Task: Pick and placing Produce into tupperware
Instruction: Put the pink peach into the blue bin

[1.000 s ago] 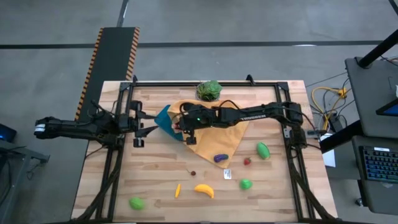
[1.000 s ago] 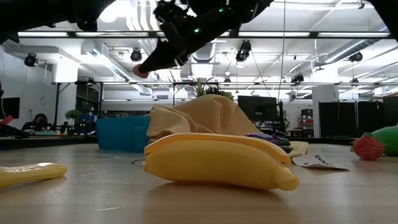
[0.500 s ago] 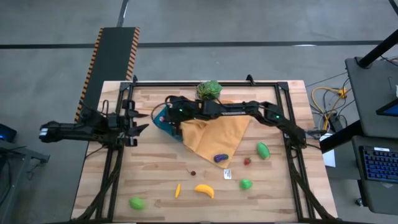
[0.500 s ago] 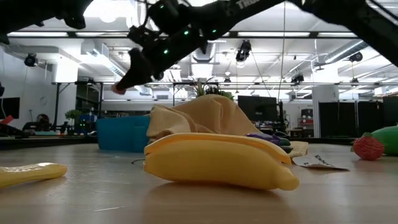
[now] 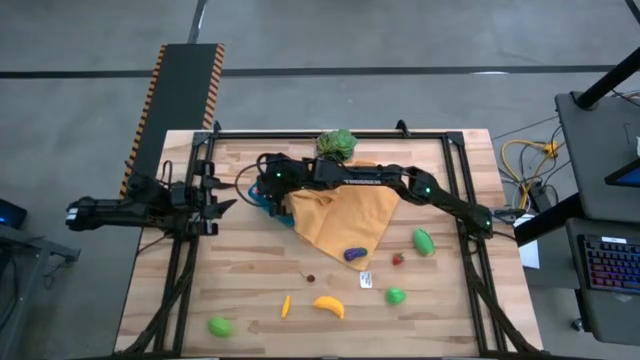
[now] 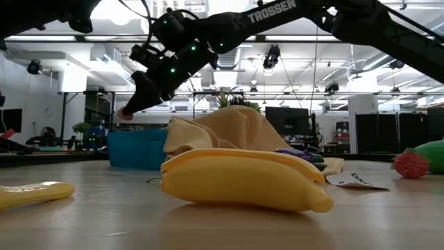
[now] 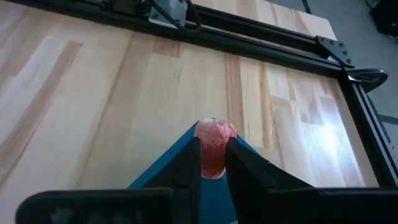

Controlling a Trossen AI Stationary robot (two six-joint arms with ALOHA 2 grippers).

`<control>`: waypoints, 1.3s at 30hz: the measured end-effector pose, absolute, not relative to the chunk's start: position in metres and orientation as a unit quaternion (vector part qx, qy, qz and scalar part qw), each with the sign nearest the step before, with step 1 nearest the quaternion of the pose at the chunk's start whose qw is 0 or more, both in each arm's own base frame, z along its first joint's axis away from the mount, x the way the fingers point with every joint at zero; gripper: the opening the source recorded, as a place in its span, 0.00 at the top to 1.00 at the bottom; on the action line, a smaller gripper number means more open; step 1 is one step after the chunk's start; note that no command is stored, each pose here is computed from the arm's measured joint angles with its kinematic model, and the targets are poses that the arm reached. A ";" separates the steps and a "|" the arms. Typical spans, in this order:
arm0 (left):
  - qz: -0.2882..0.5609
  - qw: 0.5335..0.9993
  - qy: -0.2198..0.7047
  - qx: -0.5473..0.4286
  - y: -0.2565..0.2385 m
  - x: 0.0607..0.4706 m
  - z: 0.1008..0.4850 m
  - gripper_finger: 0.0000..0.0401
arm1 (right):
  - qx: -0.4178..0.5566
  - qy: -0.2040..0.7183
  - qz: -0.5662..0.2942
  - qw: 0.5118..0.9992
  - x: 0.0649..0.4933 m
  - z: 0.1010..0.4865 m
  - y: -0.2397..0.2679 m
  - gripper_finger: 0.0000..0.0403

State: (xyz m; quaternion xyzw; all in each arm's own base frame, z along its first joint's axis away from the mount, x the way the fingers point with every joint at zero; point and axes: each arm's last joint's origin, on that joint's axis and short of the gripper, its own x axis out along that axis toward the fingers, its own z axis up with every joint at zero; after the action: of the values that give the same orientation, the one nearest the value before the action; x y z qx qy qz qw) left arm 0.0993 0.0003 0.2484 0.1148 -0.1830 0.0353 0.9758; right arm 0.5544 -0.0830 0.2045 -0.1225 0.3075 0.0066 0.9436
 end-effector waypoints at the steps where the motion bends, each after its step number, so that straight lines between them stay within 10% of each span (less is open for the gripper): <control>1: 0.036 0.976 -0.184 0.115 0.000 0.099 0.249 0.62 | -0.122 0.308 0.006 0.944 0.554 0.204 -0.084 0.86; 39: 0.035 0.976 -0.184 0.114 0.000 0.099 0.248 0.62 | -0.106 0.313 0.002 0.944 0.554 0.198 -0.085 0.86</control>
State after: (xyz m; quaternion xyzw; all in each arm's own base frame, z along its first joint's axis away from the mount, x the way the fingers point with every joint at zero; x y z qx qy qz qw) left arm 0.0991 0.0003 0.2482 0.1141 -0.1839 0.0354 0.9757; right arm 0.5535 -0.0851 0.1984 -0.1064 0.3129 0.0020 0.9438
